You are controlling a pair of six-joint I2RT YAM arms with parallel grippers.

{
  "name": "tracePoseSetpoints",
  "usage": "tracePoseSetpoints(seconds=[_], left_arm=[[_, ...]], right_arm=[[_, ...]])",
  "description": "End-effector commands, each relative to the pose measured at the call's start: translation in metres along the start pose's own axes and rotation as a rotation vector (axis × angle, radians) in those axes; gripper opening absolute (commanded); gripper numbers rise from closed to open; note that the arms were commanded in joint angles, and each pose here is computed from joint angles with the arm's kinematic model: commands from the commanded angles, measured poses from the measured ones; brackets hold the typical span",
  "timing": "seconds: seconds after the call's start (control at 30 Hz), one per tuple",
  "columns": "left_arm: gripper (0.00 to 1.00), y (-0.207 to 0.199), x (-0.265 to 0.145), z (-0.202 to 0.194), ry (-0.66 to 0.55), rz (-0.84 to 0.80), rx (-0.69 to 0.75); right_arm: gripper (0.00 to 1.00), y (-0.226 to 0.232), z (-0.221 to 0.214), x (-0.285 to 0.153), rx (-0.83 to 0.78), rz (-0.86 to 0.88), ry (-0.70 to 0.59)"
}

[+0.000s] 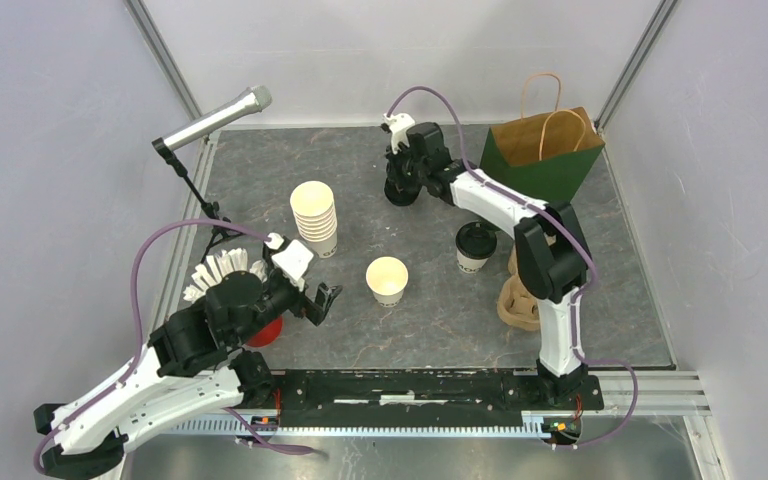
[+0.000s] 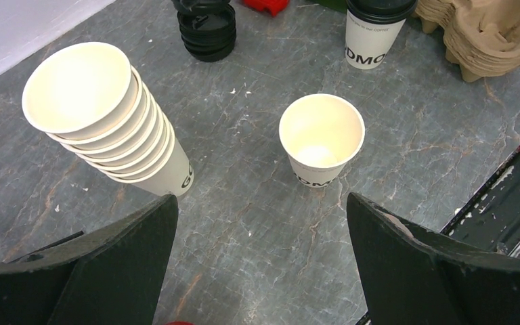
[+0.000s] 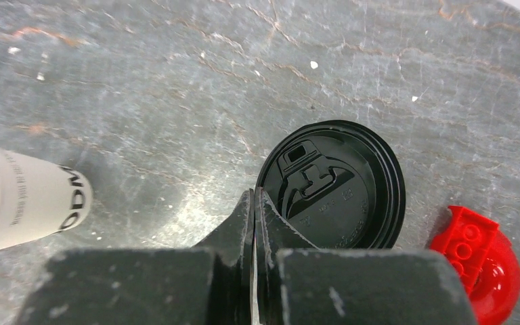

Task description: Pack the takeout coffee

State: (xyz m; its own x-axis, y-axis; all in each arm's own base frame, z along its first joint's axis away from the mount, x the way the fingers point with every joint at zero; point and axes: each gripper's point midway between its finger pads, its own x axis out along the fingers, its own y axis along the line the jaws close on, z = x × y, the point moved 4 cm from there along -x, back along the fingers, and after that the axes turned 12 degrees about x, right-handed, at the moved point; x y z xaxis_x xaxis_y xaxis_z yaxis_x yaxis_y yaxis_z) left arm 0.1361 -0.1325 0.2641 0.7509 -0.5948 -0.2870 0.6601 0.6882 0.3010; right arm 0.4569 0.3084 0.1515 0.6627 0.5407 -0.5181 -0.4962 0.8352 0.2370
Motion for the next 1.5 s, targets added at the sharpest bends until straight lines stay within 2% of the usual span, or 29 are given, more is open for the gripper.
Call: tracePoseSetpoints(seconds=[0.0,0.2,0.37,0.5,0.6,0.73,0.87,1.03,1.4,1.47], left_arm=[[1.00,0.006,0.001,0.010,-0.050,0.032,0.002],[1.00,0.000,0.001,0.016,-0.116,-0.044,0.124],[0.99,-0.010,-0.005,0.030,-0.166,-0.174,0.274],[0.98,-0.013,-0.003,0.046,-0.195,-0.232,0.368],[0.98,-0.019,-0.002,0.057,-0.246,-0.303,0.474],[1.00,-0.035,-0.003,0.067,-0.372,-0.419,0.626],[1.00,-0.041,0.000,0.075,-0.425,-0.460,0.705],[1.00,-0.043,0.004,0.084,-0.493,-0.446,0.749],[1.00,-0.060,0.023,0.075,-0.426,-0.593,0.822],[0.97,-0.062,0.027,0.073,-0.411,-0.611,0.834]], right_arm=[[0.00,0.028,0.059,-0.055,0.003,0.100,-0.138],[0.00,0.054,0.041,-0.106,0.021,0.273,-0.111],[0.00,0.074,0.009,-0.156,0.034,0.430,-0.055],[0.00,0.097,-0.016,-0.200,0.067,0.561,-0.065],[0.00,0.122,-0.037,-0.229,0.028,0.623,-0.033],[0.00,0.152,-0.049,-0.270,-0.006,0.718,-0.048],[0.00,0.170,-0.056,-0.297,0.020,0.812,-0.076],[0.00,0.176,-0.066,-0.305,0.008,0.832,-0.064],[0.00,0.190,-0.071,-0.314,0.014,0.912,-0.070],[0.00,0.191,-0.071,-0.315,0.009,0.918,-0.071]])
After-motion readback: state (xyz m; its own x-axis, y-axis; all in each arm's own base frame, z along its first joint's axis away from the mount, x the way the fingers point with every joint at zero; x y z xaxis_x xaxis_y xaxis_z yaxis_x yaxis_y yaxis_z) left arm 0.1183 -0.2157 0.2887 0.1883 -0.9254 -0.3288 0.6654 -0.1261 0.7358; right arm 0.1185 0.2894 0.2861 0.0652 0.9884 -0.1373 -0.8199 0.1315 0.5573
